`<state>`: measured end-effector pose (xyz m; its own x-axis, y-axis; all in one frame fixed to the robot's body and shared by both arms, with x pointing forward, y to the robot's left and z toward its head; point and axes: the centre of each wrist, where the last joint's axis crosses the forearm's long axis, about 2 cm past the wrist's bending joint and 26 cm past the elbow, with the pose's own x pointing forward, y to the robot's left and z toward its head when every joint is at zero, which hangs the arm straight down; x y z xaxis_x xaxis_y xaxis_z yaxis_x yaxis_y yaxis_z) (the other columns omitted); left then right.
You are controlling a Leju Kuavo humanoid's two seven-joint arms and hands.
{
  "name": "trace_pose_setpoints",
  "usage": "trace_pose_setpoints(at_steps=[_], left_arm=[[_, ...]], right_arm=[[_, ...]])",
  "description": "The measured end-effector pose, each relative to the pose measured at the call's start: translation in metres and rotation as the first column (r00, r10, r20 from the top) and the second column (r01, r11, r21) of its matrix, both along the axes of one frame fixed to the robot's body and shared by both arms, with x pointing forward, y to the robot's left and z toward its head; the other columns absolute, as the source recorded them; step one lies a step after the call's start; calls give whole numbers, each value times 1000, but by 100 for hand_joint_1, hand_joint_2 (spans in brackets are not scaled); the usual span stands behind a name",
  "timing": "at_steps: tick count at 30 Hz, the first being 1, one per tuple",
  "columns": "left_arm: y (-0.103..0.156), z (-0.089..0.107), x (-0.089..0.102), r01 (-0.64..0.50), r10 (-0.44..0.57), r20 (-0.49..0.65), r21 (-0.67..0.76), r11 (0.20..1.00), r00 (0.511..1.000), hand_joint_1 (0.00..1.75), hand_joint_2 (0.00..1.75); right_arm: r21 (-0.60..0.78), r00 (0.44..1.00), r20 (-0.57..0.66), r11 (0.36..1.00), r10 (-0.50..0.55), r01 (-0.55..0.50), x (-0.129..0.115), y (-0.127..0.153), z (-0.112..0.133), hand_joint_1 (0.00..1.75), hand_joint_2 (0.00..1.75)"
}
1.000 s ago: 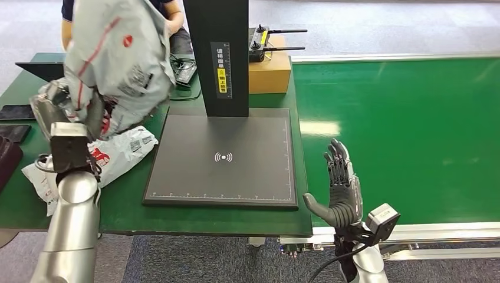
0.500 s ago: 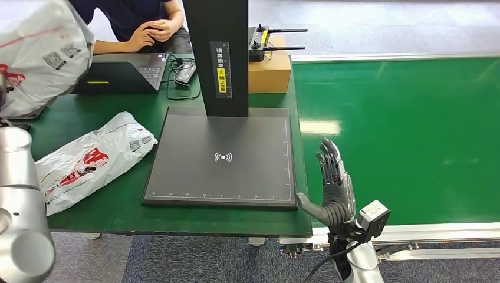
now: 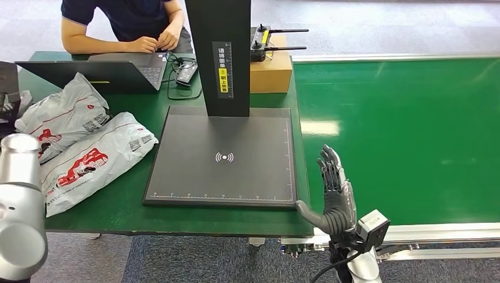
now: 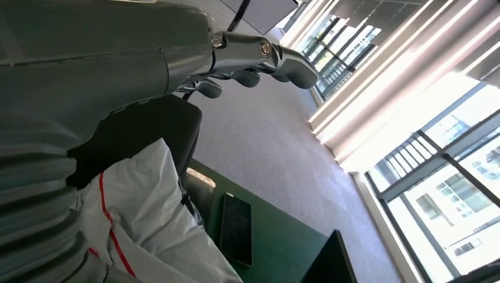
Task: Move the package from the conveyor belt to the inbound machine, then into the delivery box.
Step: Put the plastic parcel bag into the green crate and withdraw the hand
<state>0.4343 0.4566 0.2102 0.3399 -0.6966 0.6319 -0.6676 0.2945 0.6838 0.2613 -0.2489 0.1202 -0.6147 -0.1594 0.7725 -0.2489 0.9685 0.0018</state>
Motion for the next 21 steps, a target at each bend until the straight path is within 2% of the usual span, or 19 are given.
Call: trace_pose_setpoints(at_steps=[6, 11, 16, 21], left_arm=[[-31, -3, 9, 213, -212, 71, -16, 977, 975, 0, 175], [-64, -16, 8, 448, -434, 156, -67, 892, 887, 0, 175], [-111, -43, -17, 584, -573, 162, -34, 811, 804, 0, 175], [-153, -60, -51, 687, -677, 173, 7, 727, 715, 0, 175]], right_arm=[[-4, 1000, 1, 1000, -11, 11, -6, -2, 0, 0, 175], [-2, 1000, -8, 1000, -25, 25, -14, -8, -3, 0, 175], [-28, 998, -24, 998, -64, 63, -25, -18, -7, 0, 175], [-52, 995, -41, 994, -94, 91, -33, -23, -12, 0, 175]])
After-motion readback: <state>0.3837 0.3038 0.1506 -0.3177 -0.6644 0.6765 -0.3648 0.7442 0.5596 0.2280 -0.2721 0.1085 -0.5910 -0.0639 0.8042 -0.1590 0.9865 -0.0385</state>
